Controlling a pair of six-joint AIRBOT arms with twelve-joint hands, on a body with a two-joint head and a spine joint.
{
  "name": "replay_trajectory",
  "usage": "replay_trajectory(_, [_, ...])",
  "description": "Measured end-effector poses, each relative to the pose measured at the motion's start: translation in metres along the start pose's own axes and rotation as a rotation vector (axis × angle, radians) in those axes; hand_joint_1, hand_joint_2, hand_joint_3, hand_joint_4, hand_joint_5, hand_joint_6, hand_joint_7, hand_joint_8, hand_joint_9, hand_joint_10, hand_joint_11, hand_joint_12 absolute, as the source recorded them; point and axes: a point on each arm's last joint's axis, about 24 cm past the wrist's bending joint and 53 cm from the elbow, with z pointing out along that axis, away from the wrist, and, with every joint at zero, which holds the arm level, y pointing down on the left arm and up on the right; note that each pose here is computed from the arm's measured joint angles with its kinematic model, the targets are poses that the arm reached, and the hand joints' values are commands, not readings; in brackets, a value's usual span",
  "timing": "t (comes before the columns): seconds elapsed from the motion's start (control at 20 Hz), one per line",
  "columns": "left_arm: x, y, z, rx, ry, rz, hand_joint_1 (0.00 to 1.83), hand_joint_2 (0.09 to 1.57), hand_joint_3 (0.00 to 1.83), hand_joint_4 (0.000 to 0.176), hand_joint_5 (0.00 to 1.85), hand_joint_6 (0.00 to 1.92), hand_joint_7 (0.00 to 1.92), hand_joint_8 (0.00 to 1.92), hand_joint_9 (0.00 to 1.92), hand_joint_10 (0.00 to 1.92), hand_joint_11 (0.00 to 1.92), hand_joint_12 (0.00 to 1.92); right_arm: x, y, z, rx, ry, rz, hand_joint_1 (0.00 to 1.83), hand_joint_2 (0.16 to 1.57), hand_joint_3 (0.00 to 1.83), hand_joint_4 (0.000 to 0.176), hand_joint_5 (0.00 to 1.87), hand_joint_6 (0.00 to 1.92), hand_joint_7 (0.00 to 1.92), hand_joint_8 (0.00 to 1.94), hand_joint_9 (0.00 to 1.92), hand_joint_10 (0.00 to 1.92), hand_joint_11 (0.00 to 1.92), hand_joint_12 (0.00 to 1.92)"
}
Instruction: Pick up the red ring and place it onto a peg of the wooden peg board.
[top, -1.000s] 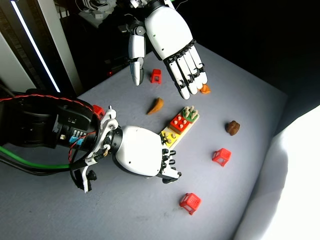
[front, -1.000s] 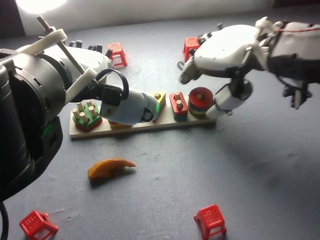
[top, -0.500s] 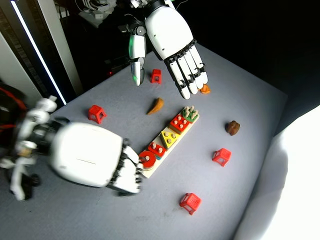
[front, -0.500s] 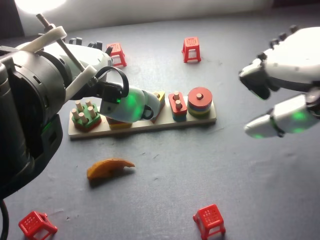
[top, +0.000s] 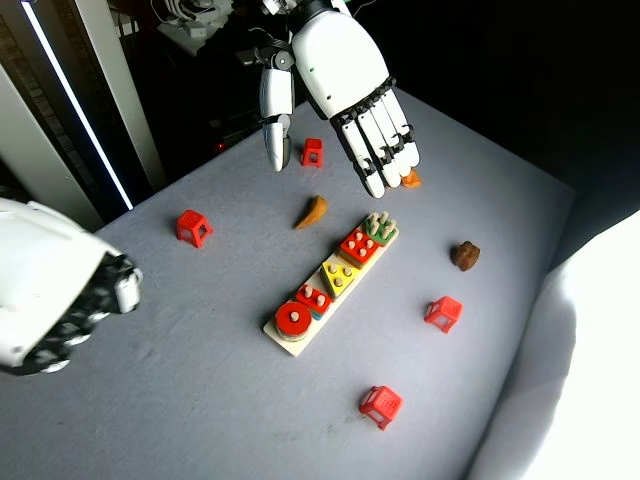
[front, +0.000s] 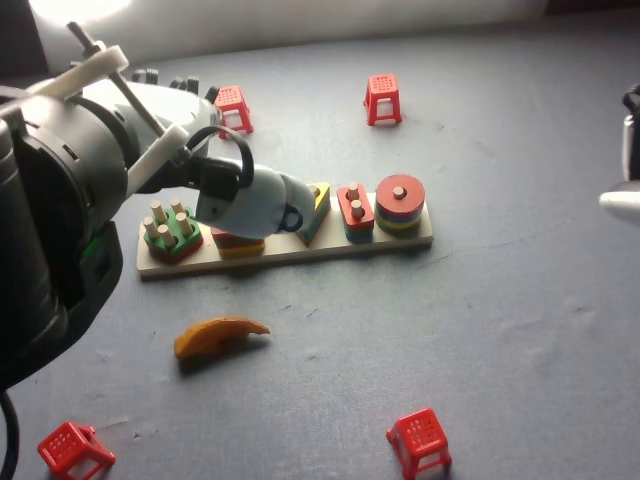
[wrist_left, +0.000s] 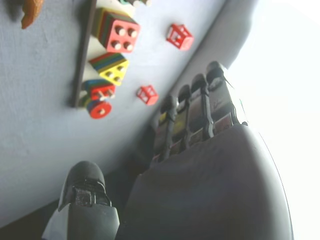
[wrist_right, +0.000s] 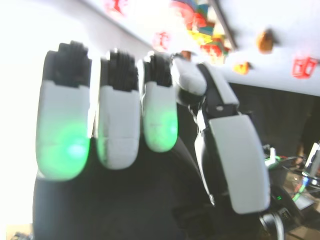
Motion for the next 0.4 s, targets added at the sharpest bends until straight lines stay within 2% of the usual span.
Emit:
replay_trajectory(0.35, [0.001,0.0002,0.0,-0.001,0.004,0.0,0.0,1.11,0.0,0.0,0.08,0.0,0.04,0.01,0.03,0.01,0.0,0.09,0.0005,-0.0061,-0.0033,0.019,-0.001,-0.033,0.63,1.56,0.03,0.109,1.57,1.92,1.74,1.94,1.83,1.92,1.92,1.92])
replay_trajectory(0.4, [0.001,-0.0001,0.0,0.001,0.004,0.0,0.0,1.12,0.0,0.0,0.08,0.0,0.05,0.01,0.02,0.0,0.0,0.09,-0.0004,-0.0062,-0.0034,0.022,-0.006,-0.048,0.61,1.57,0.03,0.13,1.56,1.92,1.73,1.94,1.82,1.92,1.92,1.92])
